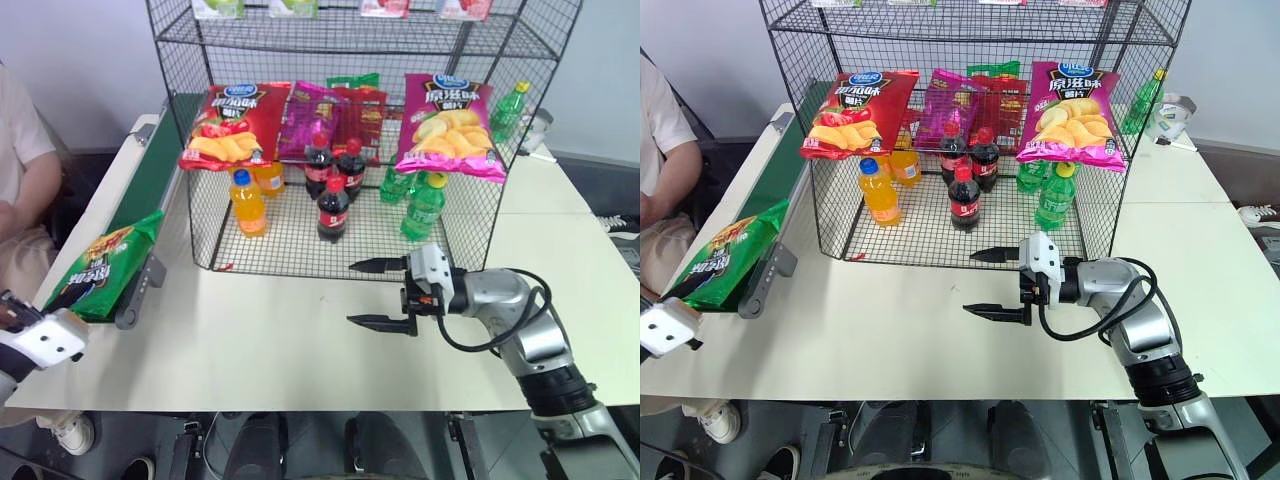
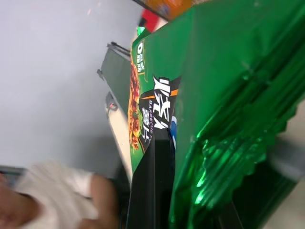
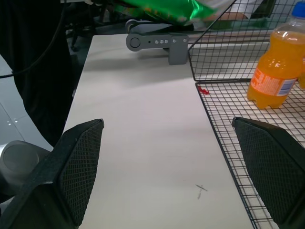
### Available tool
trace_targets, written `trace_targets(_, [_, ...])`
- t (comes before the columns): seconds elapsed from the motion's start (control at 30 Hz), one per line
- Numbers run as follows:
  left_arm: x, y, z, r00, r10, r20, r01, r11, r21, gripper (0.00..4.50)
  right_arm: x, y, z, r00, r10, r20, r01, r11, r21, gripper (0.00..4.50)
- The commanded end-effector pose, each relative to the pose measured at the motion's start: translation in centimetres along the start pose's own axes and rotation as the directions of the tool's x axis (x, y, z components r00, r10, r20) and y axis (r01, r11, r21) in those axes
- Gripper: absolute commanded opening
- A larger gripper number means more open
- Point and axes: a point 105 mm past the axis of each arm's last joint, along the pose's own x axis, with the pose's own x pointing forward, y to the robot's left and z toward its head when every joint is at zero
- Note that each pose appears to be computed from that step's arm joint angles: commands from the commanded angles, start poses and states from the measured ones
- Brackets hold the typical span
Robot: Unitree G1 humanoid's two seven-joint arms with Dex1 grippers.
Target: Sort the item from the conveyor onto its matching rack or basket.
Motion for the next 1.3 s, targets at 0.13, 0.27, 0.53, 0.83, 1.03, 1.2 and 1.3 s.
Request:
trace_targets(0.13, [-1.7, 1.1, 7.2, 0.946, -0.066, 0.318, 0.243, 0.792, -0.560, 0.03, -0.3, -0.8, 1.1, 0.999, -0.024, 0.037, 0.026, 0.999, -0.035, 4.50])
trace_targets(0.27, [-4.1, 0.1, 10.9, 0.850, -0.209, 0.483, 0.520, 0.475, -0.710, 0.03, -0.8, -1.2, 1.7, 0.998, -0.021, 0.060, 0.022, 1.000, -0.010, 4.50])
trace_targets(0.53, [-4.2, 0.0, 16.1, 0.649, -0.214, 0.730, 0.751, 0.024, -0.660, 0.03, -1.8, 1.8, 4.9, 0.958, 0.169, 0.230, -0.250, 0.886, 0.390, 4.50])
trace_targets(0.83, [-1.0, -2.3, 19.4, 0.443, -0.211, 0.871, 0.844, -0.230, -0.485, 0.03, -0.3, 0.5, 6.2, 0.945, 0.131, 0.298, -0.250, 0.880, 0.405, 4.50])
trace_targets(1.03, [1.2, -3.5, 19.9, 0.364, -0.218, 0.906, 0.860, -0.295, -0.416, 0.03, 0.2, 2.3, 7.8, 0.891, 0.239, 0.387, -0.406, 0.799, 0.443, 4.50])
trace_targets(1.2, [2.1, -4.3, 19.9, 0.345, -0.212, 0.914, 0.864, -0.310, -0.398, 0.03, 0.4, 3.6, 8.3, 0.865, 0.301, 0.401, -0.473, 0.754, 0.456, 4.50])
trace_targets(1.3, [2.2, -4.6, 19.7, 0.342, -0.208, 0.917, 0.863, -0.317, -0.394, 0.03, 0.9, 4.1, 8.1, 0.866, 0.318, 0.385, -0.479, 0.750, 0.456, 4.50])
